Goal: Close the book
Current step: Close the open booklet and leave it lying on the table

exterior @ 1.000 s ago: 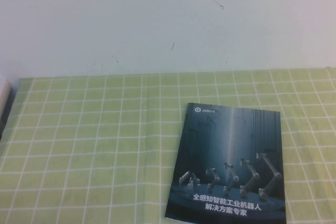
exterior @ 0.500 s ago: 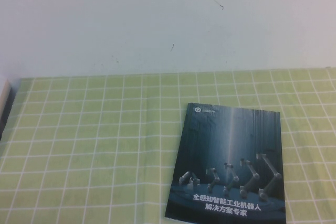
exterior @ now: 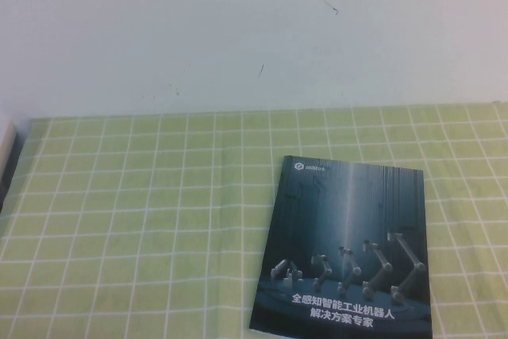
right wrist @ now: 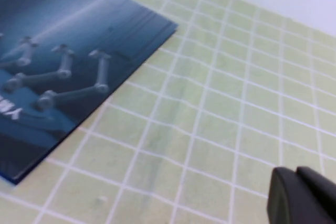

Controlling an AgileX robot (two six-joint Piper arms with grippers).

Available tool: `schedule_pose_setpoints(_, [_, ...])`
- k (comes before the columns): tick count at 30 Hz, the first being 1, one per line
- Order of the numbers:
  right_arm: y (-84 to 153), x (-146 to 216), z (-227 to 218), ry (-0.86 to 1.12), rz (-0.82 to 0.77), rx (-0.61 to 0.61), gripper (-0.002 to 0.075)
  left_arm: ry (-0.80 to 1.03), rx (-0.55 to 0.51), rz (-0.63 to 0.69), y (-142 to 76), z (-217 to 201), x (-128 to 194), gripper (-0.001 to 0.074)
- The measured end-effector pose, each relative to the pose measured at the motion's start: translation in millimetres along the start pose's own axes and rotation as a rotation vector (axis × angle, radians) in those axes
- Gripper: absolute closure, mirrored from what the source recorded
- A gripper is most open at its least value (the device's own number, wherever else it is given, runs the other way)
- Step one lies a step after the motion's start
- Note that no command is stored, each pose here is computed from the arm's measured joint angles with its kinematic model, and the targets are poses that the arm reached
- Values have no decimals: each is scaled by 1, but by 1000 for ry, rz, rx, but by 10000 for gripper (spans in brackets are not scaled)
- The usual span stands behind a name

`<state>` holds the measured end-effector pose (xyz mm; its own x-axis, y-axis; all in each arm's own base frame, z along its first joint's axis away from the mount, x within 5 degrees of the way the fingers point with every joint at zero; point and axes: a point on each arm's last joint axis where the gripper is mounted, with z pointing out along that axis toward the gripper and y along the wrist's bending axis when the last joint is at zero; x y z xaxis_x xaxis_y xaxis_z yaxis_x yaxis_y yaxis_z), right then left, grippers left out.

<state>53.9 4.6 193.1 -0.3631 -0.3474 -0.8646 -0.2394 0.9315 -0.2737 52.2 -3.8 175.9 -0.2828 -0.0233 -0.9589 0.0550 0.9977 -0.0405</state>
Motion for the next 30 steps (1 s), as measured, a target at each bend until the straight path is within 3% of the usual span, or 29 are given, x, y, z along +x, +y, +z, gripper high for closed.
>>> schedule_pose_setpoints(7, [2, 23, 6, -51, 92, 116, 729, -1, 0, 1, 0, 0, 0, 738])
schedule_pose_setpoints(30, [0, 23, 6, -70, 303, 153, 729, -1, 0, 1, 0, 0, 0, 738])
